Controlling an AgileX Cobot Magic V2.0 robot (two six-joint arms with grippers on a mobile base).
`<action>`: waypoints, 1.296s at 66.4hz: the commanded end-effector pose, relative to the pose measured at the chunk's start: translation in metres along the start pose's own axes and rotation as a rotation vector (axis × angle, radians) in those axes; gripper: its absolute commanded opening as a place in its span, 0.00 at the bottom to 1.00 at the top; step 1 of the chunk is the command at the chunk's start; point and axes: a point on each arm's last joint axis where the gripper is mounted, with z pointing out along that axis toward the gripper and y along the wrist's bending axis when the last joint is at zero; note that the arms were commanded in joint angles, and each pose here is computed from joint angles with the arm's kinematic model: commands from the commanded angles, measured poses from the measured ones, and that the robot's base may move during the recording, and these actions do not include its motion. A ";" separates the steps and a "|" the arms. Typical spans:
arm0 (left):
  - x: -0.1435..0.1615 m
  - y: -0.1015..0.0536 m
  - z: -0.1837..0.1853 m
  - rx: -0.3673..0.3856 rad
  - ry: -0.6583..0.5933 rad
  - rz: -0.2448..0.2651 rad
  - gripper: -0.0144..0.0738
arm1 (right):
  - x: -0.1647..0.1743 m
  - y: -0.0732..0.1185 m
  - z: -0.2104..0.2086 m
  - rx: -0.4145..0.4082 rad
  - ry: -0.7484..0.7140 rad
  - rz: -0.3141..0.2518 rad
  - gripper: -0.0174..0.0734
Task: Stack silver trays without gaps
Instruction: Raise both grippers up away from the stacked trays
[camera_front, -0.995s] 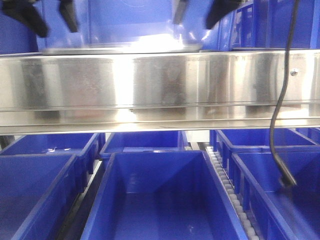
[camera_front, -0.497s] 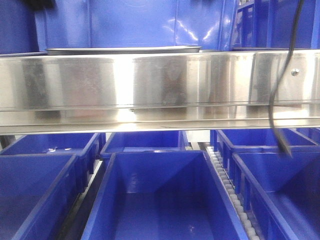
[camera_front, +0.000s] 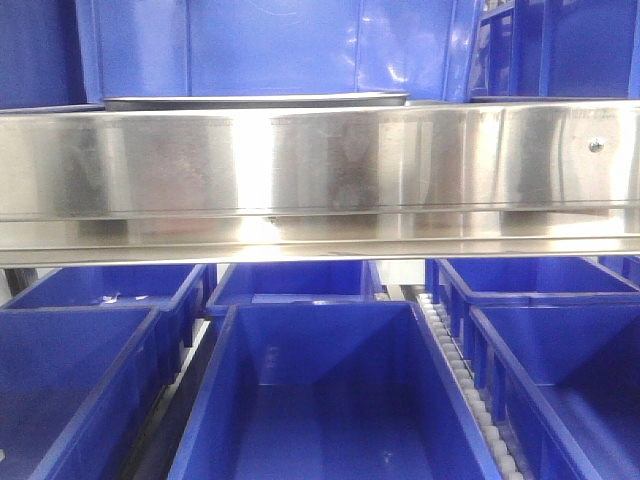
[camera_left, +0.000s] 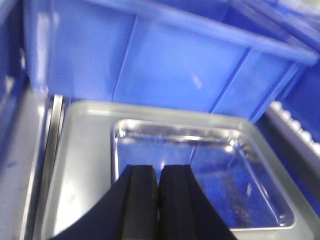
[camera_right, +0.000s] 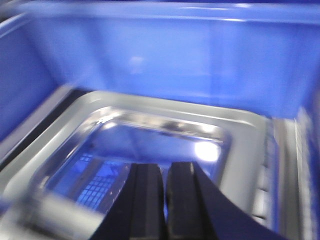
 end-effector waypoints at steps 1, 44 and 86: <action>0.008 0.001 -0.023 0.058 -0.119 0.017 0.15 | 0.010 0.004 -0.012 -0.064 -0.087 -0.069 0.17; 0.097 0.034 -0.110 0.117 -0.338 0.105 0.15 | 0.094 -0.035 -0.113 -0.130 -0.259 -0.136 0.17; 0.119 0.040 -0.100 0.110 -0.295 0.115 0.16 | 0.096 -0.048 -0.126 -0.014 -0.257 -0.173 0.17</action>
